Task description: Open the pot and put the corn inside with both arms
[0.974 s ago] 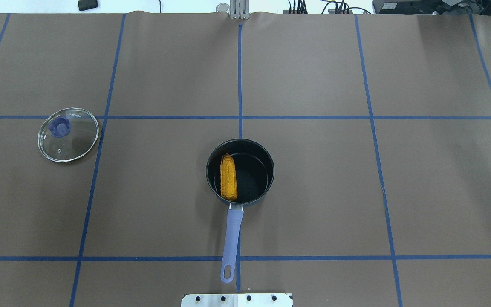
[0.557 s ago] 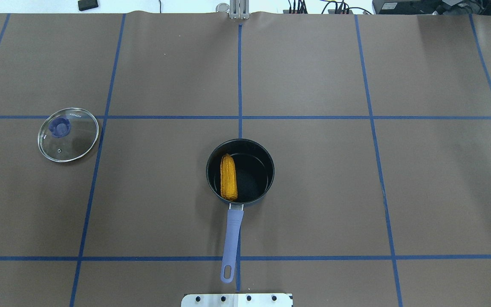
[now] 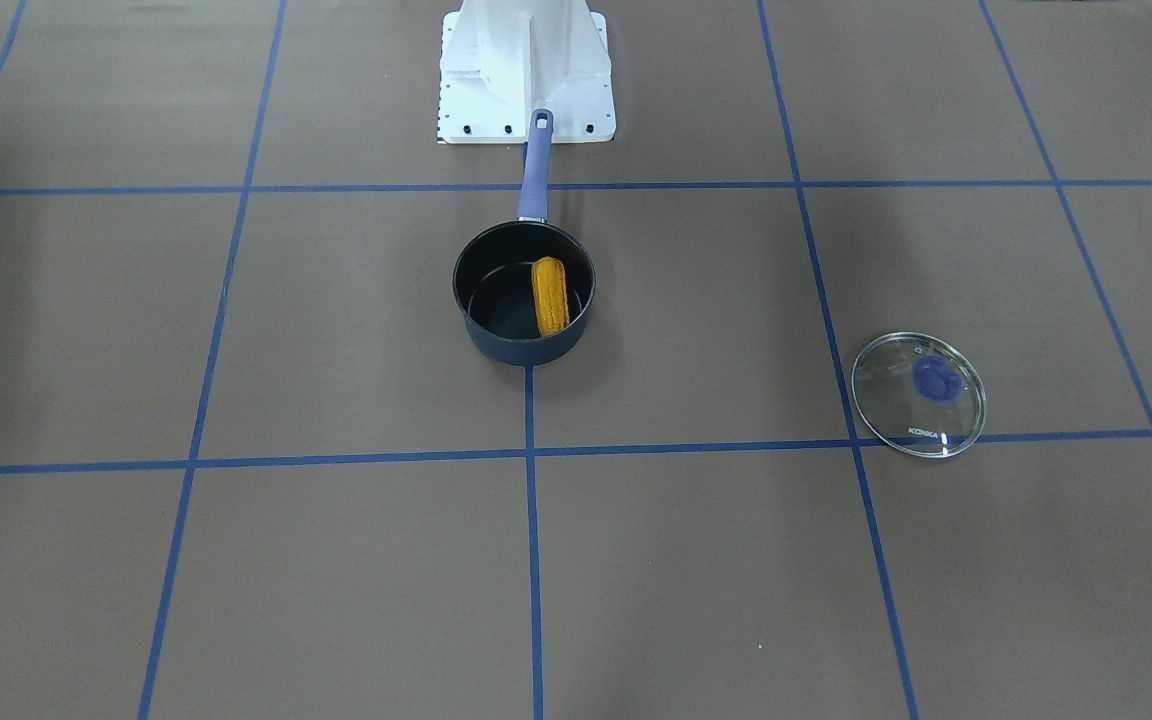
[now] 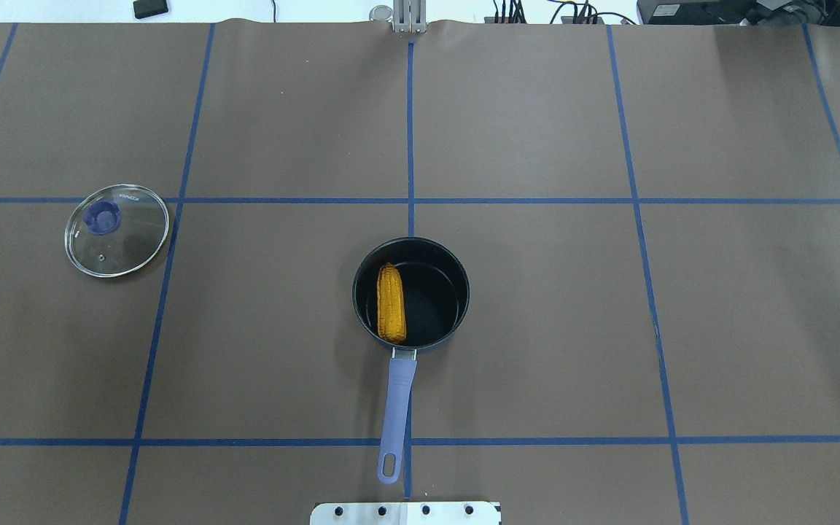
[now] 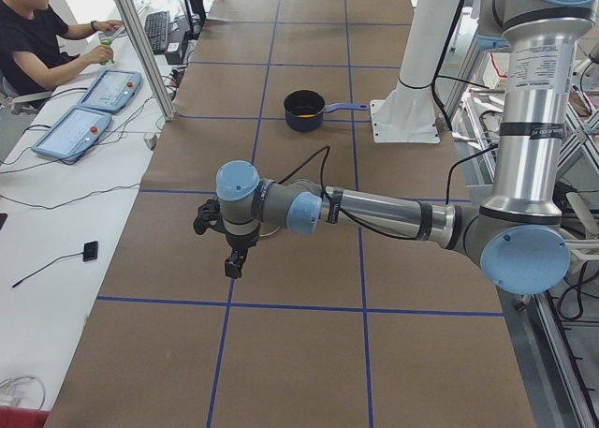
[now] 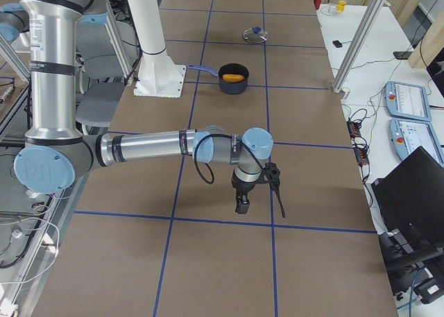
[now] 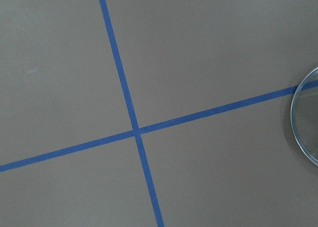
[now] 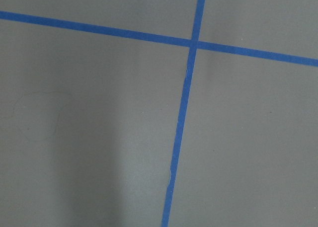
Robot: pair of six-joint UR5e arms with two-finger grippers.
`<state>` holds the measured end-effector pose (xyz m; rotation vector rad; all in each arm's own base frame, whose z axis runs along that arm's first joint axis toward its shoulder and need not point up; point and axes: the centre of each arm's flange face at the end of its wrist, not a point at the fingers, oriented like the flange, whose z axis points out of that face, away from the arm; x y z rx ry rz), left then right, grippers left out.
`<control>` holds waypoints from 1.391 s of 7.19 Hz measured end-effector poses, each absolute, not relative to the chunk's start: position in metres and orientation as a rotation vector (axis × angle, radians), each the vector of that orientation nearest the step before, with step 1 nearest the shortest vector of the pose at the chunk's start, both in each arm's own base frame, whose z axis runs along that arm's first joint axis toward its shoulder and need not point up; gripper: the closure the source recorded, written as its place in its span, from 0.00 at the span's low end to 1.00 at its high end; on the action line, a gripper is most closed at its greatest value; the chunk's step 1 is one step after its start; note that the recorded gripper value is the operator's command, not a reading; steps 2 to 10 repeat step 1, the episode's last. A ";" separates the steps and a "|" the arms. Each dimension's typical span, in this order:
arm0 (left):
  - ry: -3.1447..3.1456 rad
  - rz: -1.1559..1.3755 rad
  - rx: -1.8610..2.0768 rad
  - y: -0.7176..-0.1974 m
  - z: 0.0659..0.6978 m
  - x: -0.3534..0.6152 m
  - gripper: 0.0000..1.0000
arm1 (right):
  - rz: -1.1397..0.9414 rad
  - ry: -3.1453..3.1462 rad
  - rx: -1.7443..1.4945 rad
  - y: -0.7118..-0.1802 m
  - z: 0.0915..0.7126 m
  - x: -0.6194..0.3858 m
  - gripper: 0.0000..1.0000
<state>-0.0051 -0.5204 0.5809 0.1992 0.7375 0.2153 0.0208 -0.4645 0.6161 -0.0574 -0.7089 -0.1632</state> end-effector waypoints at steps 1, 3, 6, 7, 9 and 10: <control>0.737 0.215 0.199 -0.520 0.581 -0.005 0.01 | -0.164 -0.710 -0.056 -0.465 0.615 0.021 0.00; 0.737 0.215 0.199 -0.520 0.581 -0.005 0.01 | -0.164 -0.710 -0.056 -0.465 0.615 0.021 0.00; 0.737 0.215 0.199 -0.520 0.581 -0.005 0.01 | -0.164 -0.710 -0.056 -0.465 0.615 0.021 0.00; 0.737 0.215 0.199 -0.520 0.581 -0.005 0.01 | -0.164 -0.710 -0.056 -0.465 0.615 0.021 0.00; 0.737 0.215 0.199 -0.520 0.581 -0.005 0.01 | -0.164 -0.710 -0.056 -0.465 0.615 0.021 0.00; 0.737 0.215 0.199 -0.520 0.581 -0.005 0.01 | -0.164 -0.710 -0.056 -0.465 0.615 0.021 0.00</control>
